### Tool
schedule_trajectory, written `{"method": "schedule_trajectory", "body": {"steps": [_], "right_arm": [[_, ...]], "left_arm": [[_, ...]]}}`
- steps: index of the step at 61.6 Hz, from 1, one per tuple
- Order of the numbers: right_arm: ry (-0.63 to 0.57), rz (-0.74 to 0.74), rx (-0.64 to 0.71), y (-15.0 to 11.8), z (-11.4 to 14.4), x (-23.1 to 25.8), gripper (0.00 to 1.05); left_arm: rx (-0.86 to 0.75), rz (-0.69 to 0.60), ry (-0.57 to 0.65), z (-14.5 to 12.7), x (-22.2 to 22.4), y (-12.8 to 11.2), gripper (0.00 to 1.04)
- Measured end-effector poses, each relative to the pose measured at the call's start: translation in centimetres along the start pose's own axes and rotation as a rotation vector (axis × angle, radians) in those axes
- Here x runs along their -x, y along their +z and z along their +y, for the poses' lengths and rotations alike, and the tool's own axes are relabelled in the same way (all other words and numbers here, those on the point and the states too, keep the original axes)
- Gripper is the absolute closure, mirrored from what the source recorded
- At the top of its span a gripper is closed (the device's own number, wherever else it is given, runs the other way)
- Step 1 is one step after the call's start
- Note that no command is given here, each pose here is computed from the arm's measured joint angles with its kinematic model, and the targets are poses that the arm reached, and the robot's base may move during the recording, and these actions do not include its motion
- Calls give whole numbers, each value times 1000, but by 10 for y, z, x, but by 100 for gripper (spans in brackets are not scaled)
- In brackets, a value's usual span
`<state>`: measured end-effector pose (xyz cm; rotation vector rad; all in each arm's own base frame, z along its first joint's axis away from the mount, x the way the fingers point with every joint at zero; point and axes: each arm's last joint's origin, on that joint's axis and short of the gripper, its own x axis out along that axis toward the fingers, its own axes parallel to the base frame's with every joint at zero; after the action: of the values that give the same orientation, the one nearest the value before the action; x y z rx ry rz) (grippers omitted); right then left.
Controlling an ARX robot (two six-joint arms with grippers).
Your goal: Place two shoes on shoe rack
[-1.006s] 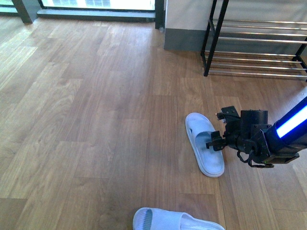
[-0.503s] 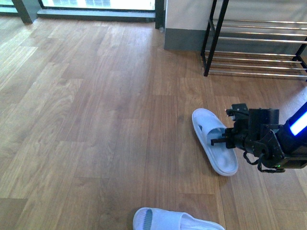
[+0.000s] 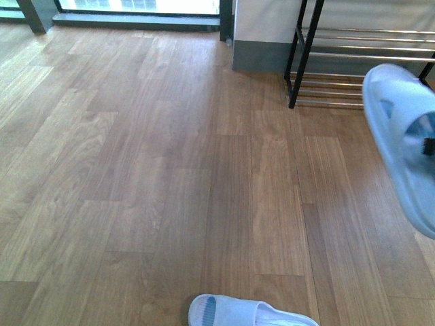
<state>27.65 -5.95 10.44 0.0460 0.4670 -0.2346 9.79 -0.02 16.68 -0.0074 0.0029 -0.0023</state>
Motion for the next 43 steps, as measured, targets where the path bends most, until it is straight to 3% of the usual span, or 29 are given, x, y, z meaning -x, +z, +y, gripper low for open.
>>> {"method": "schedule_trajectory", "body": {"steps": [18,43], "right_arm": [[5,-110,-64,3,-13,99,103],[14,-134,-76,7,-13,102,103]], "left_arm": [[0,0,0,0,0,0,9],[0,0,3,0,0,0,9]]}}
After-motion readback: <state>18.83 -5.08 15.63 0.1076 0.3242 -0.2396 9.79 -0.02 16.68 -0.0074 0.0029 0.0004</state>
